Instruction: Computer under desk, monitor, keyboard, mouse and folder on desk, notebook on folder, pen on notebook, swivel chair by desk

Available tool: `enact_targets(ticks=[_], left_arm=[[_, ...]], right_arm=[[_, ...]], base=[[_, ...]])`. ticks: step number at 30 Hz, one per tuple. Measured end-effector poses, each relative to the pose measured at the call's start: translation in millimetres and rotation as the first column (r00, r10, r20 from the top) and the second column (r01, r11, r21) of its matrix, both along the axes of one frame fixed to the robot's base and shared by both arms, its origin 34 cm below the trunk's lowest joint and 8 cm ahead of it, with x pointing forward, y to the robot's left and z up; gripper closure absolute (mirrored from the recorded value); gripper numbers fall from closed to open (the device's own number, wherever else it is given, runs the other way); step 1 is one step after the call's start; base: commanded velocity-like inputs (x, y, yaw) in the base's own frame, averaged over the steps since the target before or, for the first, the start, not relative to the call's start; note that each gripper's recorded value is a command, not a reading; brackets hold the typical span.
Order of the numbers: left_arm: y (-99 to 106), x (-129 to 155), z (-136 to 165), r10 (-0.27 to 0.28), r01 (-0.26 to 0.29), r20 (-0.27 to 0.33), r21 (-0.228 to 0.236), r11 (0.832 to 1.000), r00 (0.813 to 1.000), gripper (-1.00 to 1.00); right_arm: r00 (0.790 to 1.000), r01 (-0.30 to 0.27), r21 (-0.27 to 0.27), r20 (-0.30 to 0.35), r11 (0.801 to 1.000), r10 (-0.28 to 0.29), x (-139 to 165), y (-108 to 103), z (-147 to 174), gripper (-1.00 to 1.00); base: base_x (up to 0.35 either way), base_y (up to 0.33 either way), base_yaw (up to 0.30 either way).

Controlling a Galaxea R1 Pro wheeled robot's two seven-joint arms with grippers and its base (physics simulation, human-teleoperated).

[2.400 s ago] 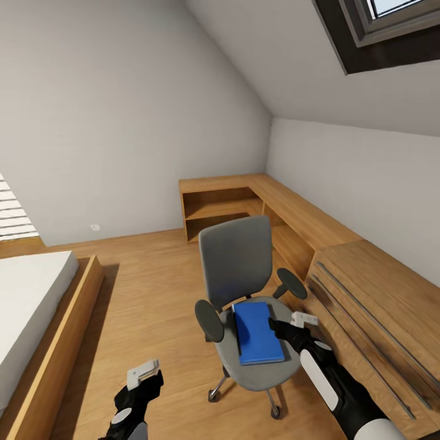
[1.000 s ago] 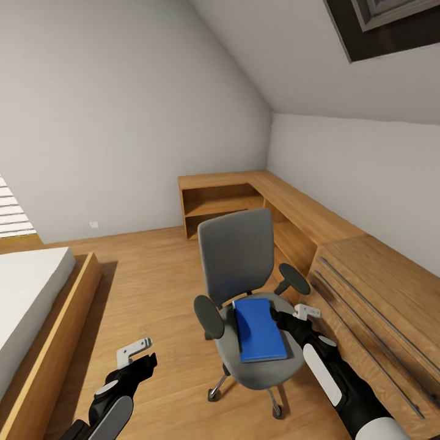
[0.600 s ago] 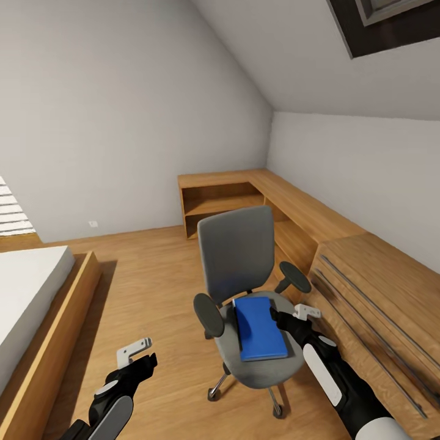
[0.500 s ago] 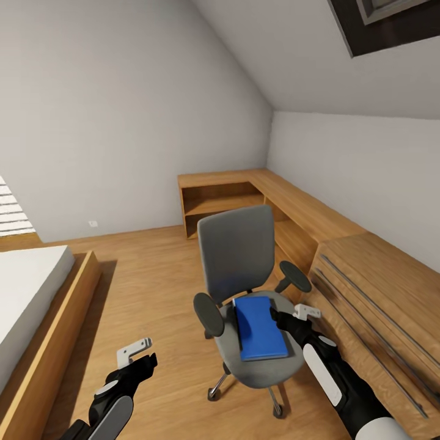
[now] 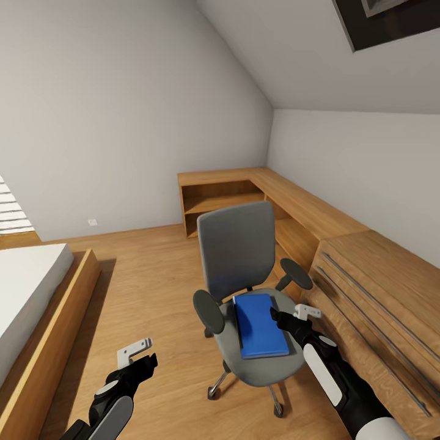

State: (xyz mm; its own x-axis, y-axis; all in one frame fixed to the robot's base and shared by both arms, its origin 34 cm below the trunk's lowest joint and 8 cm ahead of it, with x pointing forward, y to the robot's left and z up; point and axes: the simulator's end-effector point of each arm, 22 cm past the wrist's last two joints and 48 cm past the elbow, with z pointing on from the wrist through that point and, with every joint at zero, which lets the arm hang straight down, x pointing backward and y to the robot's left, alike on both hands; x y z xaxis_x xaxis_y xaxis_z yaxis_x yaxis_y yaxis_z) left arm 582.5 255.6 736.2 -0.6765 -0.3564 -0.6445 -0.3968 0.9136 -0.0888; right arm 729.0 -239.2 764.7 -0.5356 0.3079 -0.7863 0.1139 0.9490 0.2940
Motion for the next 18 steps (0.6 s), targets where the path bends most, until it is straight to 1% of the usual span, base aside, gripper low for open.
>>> enact_targets(ticks=[18], left_arm=[[0, 0, -28, 0.002, -0.002, 0.001, 0.001, 1.000, 1.000, -1.00]], right_arm=[[1.000, 0.000, 0.000, 0.003, 1.000, 0.000, 0, 0, -28, -1.00]], base=[[0.000, 0.000, 0.000]])
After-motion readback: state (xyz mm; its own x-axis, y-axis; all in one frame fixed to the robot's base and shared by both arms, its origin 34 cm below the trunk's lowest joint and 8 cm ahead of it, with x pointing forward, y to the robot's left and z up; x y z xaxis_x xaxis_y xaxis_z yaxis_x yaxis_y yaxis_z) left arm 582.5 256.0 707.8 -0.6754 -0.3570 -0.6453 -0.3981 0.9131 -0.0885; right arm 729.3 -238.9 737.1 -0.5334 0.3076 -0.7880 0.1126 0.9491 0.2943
